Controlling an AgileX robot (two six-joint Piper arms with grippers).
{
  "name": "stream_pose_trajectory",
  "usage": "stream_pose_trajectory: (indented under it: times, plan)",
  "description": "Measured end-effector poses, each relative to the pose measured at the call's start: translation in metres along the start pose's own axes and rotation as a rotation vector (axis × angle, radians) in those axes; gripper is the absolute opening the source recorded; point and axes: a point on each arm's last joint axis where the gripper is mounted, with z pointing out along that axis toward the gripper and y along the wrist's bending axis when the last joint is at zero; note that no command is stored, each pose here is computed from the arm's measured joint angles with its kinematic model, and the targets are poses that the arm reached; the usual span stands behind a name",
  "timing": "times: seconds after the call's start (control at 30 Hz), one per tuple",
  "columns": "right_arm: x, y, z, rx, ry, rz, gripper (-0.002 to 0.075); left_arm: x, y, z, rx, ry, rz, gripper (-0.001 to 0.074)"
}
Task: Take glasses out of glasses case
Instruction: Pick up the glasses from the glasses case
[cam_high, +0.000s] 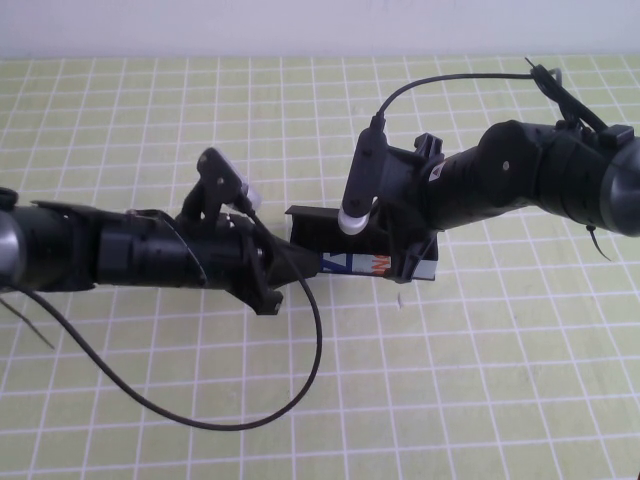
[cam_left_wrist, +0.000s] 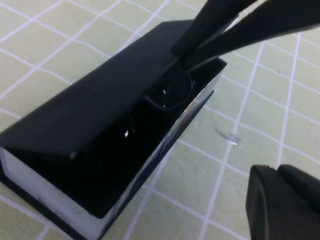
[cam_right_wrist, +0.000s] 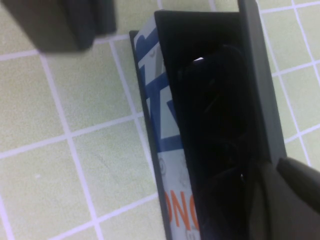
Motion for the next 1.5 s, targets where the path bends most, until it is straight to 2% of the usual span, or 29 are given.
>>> stream_pose_trajectory:
  times: [0.27,0.5,0.8,1.0,1.23,1.5]
  plan:
    - [0.000,0.000,0.000,0.000,0.000,0.000,-0.0003,0.021,0.019,0.022,-0.004,-0.011,0.046,-0.0004]
    - [0.000,0.000,0.000,0.003,-0.002,0.002,-0.0003,0.015,0.026,0.029,0.028,-0.052,0.085,-0.0004]
    - [0.000,0.000,0.000,0.002,-0.005,0.009,-0.0003,0.000,0.034,0.029,-0.012,-0.069,0.187,-0.0004]
    - [-0.001,0.000,0.000,0.000,-0.009,0.020,-0.0003,0.006,0.037,0.033,-0.021,-0.052,0.250,-0.0004]
    - [-0.001,0.000,0.000,-0.002,-0.014,0.032,-0.0003,0.021,0.045,0.042,-0.032,-0.011,0.243,-0.0004]
    - [-0.001,0.000,0.000,-0.004,-0.015,0.035,-0.0003,0.018,0.043,0.043,-0.008,-0.034,0.248,-0.0004]
